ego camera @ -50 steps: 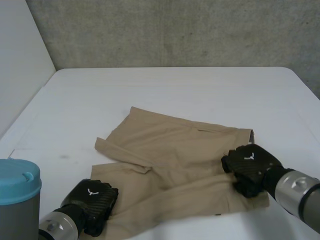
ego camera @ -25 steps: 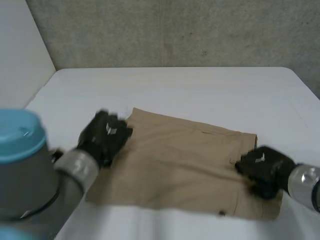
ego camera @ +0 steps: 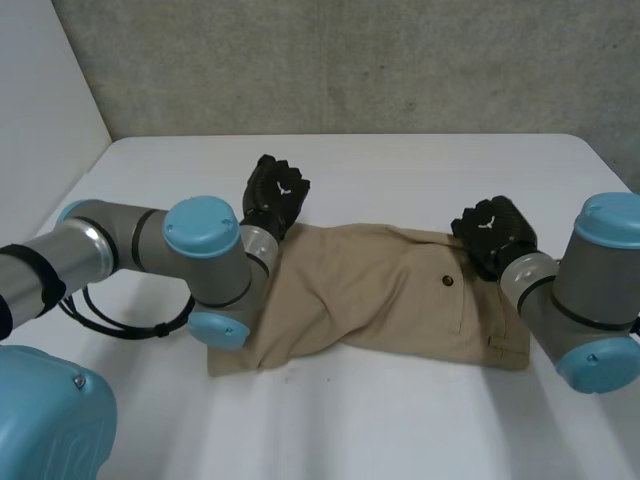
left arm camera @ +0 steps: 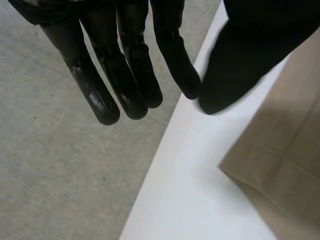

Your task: Fold the shorts.

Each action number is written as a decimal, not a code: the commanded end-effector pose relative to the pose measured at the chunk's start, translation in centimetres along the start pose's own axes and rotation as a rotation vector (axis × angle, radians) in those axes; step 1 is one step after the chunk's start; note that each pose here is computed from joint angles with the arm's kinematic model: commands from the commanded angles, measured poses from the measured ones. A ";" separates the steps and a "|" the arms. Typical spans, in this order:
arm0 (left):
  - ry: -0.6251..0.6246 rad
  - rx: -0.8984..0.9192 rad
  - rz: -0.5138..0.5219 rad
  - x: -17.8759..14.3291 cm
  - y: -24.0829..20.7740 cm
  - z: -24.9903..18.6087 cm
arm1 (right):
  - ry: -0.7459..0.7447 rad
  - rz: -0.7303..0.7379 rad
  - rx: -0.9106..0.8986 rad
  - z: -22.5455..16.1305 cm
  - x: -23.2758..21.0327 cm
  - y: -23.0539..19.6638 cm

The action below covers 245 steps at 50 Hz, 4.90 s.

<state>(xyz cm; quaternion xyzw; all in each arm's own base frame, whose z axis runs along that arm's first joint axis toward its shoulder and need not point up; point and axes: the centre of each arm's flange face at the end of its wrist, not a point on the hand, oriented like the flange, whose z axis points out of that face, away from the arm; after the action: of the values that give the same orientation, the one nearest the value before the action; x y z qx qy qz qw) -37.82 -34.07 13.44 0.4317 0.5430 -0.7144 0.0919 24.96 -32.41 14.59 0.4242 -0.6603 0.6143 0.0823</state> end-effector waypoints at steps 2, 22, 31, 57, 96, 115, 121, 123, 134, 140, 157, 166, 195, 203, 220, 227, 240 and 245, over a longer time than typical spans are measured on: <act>0.047 -0.044 -0.184 -2.8 -2.3 -3.0 | -0.035 0.007 0.013 -2.4 -0.2 -1.3; 0.429 -0.324 -0.428 -4.8 -0.2 -6.0 | -0.056 -0.008 0.091 -6.1 0.4 -3.3; 0.453 -0.360 -0.435 -2.1 2.5 -4.3 | -0.058 -0.009 0.089 -6.1 0.3 -3.2; 0.040 0.003 -0.237 -6.4 -2.1 0.7 | -0.009 -0.007 0.135 -3.7 1.9 -4.6; 0.189 -0.099 0.026 -6.1 -4.0 -12.3 | -0.309 0.096 -0.120 -9.9 2.2 -6.7; 0.130 -0.238 -0.186 -8.0 -3.7 -18.2 | -0.425 0.028 -0.132 -14.8 -2.9 -2.8; 0.128 -0.285 -0.337 -8.2 -3.4 -19.0 | -0.381 0.071 -0.086 -15.4 -3.0 -3.0; 0.136 -0.310 -0.349 -8.1 -3.2 -19.2 | -0.376 0.084 -0.079 -15.5 -3.0 -3.0; 0.098 -0.313 -0.369 -9.4 -2.4 -17.9 | -0.384 0.089 -0.021 -16.9 -3.1 -3.7; 0.174 -0.282 -0.384 -8.7 -1.8 -15.7 | -0.364 0.077 0.022 -17.6 -2.6 -4.5; 0.251 -0.344 -0.331 -5.7 2.5 -10.8 | -0.356 0.068 0.030 -18.0 -2.6 -4.6; 0.163 -0.264 -0.329 -9.3 -0.8 -11.8 | -0.268 0.070 0.016 -16.7 -0.2 -4.7; 0.185 -0.275 -0.330 -10.3 -4.8 -24.6 | -0.204 0.065 0.069 -17.2 4.0 -8.7; 0.262 -0.401 -0.345 -8.0 -1.8 -22.8 | -0.340 0.125 -0.079 -13.4 1.2 -4.9; 0.247 -0.321 -0.334 -8.7 -3.7 -23.0 | -0.364 0.109 -0.054 -13.9 0.1 -5.3; 0.284 -0.357 -0.331 -7.7 -2.9 -22.6 | -0.352 0.102 -0.039 -14.2 0.4 -5.6; 0.288 -0.448 -0.317 -6.8 -1.4 -21.7 | -0.358 0.095 -0.049 -13.9 0.2 -5.2; 0.271 -0.415 -0.311 -7.3 -1.9 -20.8 | -0.343 0.092 -0.045 -12.1 0.6 -5.1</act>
<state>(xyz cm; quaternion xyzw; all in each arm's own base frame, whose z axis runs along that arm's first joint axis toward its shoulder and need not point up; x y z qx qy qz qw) -23.27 -17.29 18.40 0.4084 0.7555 -0.5122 -0.0067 22.57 -19.79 21.69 0.4926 -0.6997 0.5145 -0.0556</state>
